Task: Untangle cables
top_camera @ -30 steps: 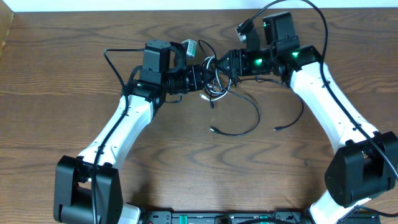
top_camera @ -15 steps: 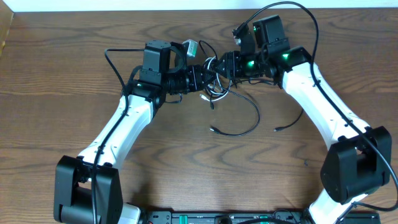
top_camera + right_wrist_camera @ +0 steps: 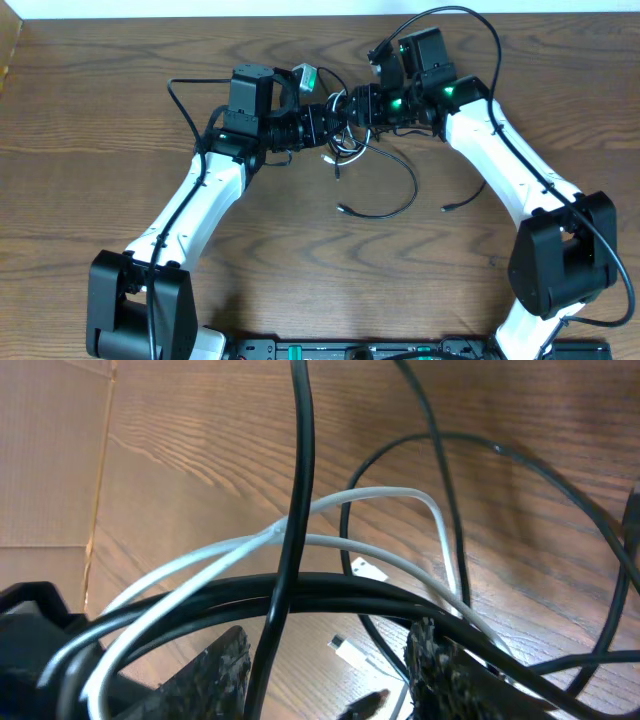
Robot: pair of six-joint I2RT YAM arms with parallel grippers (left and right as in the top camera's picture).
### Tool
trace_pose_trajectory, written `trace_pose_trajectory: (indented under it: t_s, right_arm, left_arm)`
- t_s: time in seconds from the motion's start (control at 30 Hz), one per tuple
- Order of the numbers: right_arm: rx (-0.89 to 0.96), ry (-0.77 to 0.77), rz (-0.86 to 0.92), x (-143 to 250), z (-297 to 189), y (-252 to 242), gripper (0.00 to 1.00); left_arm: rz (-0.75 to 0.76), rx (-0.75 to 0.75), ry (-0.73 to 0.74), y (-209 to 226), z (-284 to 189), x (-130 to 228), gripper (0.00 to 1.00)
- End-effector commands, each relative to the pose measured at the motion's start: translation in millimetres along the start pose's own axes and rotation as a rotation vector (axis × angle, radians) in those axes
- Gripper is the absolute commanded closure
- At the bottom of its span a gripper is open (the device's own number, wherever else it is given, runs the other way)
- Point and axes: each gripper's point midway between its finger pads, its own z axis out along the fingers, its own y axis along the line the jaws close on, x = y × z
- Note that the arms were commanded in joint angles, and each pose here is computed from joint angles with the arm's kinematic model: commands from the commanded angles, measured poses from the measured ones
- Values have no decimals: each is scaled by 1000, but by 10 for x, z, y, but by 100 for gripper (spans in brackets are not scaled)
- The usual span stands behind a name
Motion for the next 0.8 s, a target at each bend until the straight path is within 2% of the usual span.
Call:
trace_pose_trajectory:
  t_s: [0.0,0.5,0.57,0.6,0.77]
  right_arm:
    - [-28,23,-2,60,83,106,51]
    - [-9,75,24,249,342,169,69]
    - [1,78,26,262,359,149,76]
    - [0,76,30,250,349,137,99]
    - [-109,60,41,103,79,204,99]
  left_arm:
    - [16,35,-13,-145,-71,-44,93]
    - [16,35,-12,-146,-70,-43,93]
    - [17,34,-13,-144,-71,-45,93]
    - [17,34,-13,-143,-71,-44,92]
    - [10,-47,-11,19,-71,-4,93]
